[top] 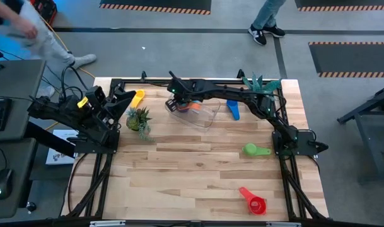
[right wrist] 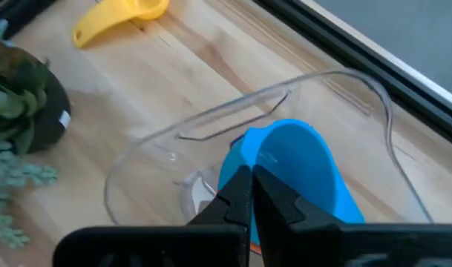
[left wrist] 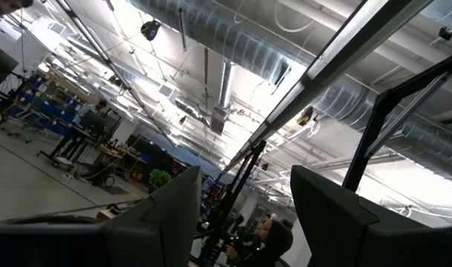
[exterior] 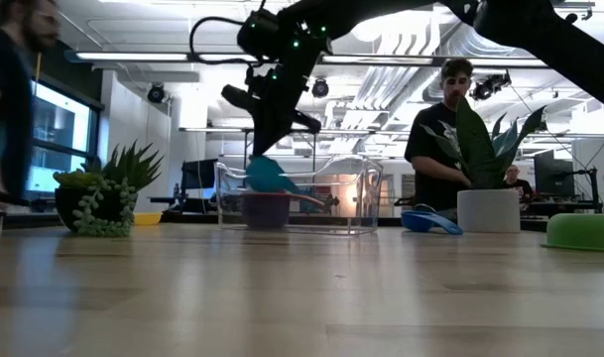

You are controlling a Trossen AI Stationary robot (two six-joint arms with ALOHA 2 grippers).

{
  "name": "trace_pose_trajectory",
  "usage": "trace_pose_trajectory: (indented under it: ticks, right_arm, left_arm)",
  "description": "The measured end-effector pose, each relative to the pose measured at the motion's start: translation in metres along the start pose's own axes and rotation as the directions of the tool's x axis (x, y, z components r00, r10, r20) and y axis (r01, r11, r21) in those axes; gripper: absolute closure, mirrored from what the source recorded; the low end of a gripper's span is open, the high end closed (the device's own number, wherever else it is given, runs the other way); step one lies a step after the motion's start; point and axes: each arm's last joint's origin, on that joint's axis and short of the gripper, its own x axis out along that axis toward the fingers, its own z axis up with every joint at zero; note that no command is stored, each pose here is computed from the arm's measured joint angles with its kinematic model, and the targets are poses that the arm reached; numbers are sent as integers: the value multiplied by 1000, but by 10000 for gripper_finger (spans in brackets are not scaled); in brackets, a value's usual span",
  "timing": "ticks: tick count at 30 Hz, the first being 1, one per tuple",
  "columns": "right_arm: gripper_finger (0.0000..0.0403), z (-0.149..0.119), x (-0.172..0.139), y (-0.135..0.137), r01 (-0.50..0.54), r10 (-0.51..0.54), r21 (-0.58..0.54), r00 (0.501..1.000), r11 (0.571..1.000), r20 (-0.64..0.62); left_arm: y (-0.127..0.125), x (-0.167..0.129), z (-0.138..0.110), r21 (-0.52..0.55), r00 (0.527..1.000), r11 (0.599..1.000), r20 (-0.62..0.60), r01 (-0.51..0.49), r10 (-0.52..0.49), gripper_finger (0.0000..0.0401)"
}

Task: Nest measuring cups in basket
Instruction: Remove the light blue measuring cup from the top of the orange measuring cup in the transparent bin

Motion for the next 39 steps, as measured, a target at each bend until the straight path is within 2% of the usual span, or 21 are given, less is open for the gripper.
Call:
trace_pose_trajectory:
  ticks: [18, 23, 28, 33, 36, 39]
  right_arm:
    - [402, 26, -43, 1, -36, 41, -50, 994, 998, 101]
    - [402, 34, -66, -1, -53, 63, -68, 987, 996, 147]
    - [403, 42, -102, -2, -111, 129, -95, 968, 989, 215]
    - [403, 41, -150, 8, -257, 298, -184, 922, 949, 247]
    - [403, 32, -179, 21, -358, 417, -262, 881, 896, 224]
    - [403, 13, -198, 42, -440, 507, -337, 850, 832, 141]
  left_arm:
    - [0, 0, 0, 0, 1000, 1000, 0, 0, 0, 201]
    - [0, 0, 0, 0, 1000, 1000, 0, 0, 0, 201]
    - [0, 0, 0, -1, 1000, 1000, 2, 1, -1, 201]
    - [0, -1, 2, -4, 1000, 1000, 8, 2, -2, 201]
    - [0, -1, 2, -5, 1000, 1000, 10, 3, -3, 201]
    - [0, -1, 2, -6, 1000, 1000, 12, 4, -4, 201]
